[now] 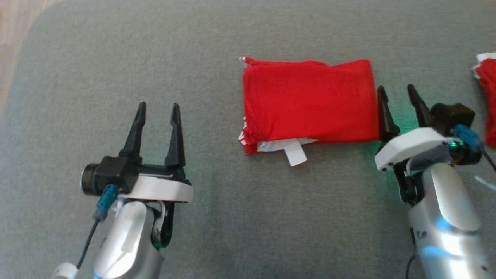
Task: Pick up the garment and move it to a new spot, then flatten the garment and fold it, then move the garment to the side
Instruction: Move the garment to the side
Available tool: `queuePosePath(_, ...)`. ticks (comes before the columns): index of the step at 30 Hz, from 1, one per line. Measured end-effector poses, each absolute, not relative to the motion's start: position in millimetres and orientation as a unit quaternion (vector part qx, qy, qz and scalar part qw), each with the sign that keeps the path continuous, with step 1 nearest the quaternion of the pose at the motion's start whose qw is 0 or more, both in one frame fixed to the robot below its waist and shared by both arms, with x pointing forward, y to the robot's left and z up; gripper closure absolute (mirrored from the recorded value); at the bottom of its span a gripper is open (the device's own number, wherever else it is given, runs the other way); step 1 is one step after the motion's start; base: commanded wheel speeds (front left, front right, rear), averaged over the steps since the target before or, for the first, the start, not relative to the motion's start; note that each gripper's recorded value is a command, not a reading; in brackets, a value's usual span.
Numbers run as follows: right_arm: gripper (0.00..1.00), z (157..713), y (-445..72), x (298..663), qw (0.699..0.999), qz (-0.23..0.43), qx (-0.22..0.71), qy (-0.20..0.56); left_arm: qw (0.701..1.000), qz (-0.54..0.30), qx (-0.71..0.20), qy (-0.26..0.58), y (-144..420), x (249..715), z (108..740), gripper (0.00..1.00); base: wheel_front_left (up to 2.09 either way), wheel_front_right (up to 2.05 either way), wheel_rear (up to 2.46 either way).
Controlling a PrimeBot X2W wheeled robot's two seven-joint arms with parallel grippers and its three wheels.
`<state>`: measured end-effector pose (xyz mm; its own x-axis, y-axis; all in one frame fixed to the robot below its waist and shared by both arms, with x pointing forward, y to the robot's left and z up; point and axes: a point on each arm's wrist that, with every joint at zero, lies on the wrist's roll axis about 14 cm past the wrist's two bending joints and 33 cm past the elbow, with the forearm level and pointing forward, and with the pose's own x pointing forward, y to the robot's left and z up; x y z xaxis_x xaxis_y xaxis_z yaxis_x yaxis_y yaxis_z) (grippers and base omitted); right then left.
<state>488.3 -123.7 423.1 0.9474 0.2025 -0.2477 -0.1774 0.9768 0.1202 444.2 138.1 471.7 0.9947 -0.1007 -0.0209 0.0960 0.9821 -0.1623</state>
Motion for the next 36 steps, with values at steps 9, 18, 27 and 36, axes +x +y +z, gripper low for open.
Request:
queuePosePath(9,0.0,366.4,-85.9,493.0,0.956,0.135,0.066,0.251,0.996,-0.03,-0.082,0.024,152.1,446.5,464.2,0.0,0.0,0.0,0.0)
queuePosePath(18,1.0,371.6,-82.1,495.3,0.956,0.154,0.017,0.25,0.996,-0.026,-0.079,0.018,152.4,446.0,470.2,0.0,0.0,0.0,0.0)
queuePosePath(27,1.0,417.3,-124.7,500.5,0.97,0.145,-0.101,0.169,0.995,-0.057,-0.083,-0.003,129.3,452.0,486.3,0.0,0.0,0.0,0.0)
queuePosePath(36,1.0,470.4,-254.8,505.6,0.955,0.061,-0.244,0.159,0.993,-0.084,-0.085,0.003,108.0,455.9,481.4,0.0,0.0,0.0,0.0)
